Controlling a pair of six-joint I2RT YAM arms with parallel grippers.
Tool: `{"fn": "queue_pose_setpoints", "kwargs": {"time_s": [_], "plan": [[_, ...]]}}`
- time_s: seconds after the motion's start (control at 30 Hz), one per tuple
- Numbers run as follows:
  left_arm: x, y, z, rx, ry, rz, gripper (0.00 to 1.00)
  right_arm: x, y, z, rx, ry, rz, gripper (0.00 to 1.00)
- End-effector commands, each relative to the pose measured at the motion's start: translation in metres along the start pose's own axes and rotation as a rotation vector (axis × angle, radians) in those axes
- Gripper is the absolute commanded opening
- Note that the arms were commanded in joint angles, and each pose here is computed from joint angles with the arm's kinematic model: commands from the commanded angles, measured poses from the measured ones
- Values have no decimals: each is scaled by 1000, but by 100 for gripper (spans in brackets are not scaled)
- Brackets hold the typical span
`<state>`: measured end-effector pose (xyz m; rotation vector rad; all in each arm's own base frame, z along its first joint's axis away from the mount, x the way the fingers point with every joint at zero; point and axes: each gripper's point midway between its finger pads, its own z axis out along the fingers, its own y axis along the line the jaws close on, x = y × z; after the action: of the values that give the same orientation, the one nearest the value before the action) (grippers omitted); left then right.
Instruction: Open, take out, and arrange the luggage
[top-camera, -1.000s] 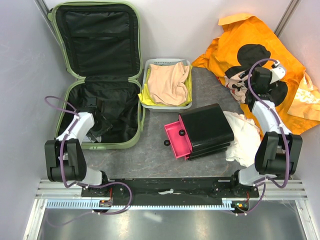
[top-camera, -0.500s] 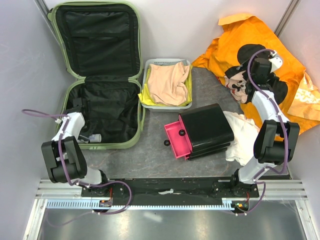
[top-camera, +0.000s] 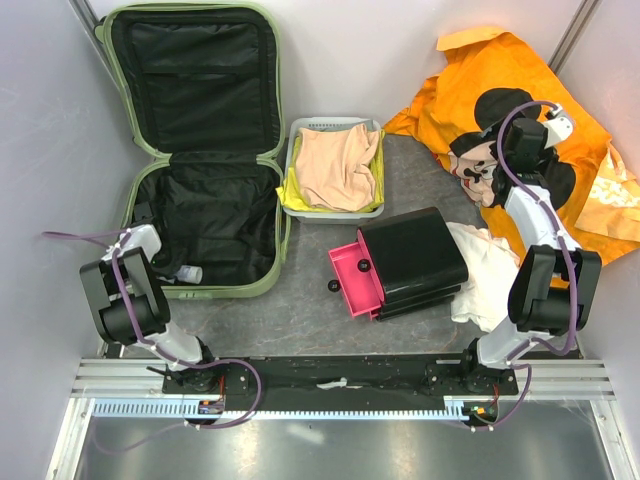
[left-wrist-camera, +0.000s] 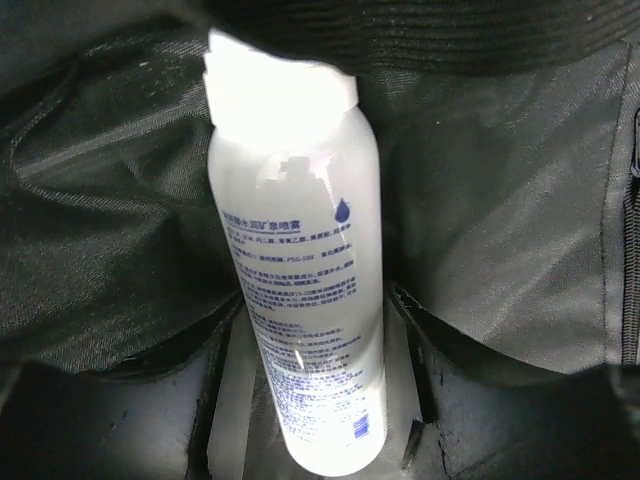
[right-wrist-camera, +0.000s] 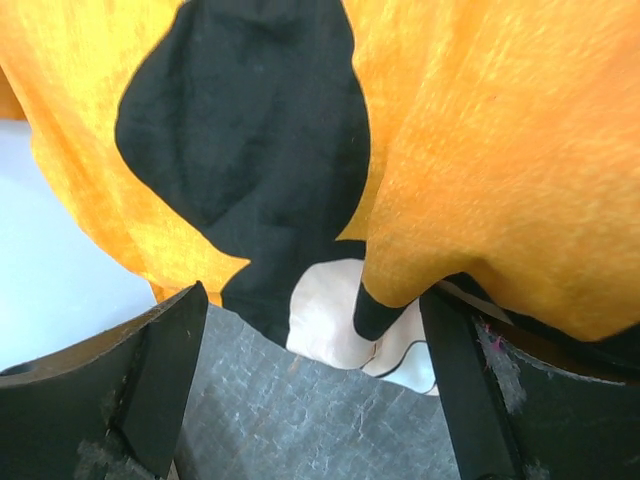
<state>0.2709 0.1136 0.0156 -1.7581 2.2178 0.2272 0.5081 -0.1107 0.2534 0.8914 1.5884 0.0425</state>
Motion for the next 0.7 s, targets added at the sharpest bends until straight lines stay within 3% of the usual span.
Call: {"fn": "queue_pose_setpoints", "kwargs": {"time_s": [0.0, 0.13, 0.4, 0.67], "plan": [[-1, -25, 12, 114, 17, 112, 27, -40, 9, -12, -19, -123, 41, 95], [-14, -46, -13, 205, -48, 164, 17, -51, 13, -15, -25, -150, 32, 94], [-38, -70, -101, 457, -255, 171, 17, -55, 19, -20, -53, -150, 32, 93], [-30, -80, -141, 604, -282, 245, 15, -56, 38, -19, -131, -130, 33, 92]]}}
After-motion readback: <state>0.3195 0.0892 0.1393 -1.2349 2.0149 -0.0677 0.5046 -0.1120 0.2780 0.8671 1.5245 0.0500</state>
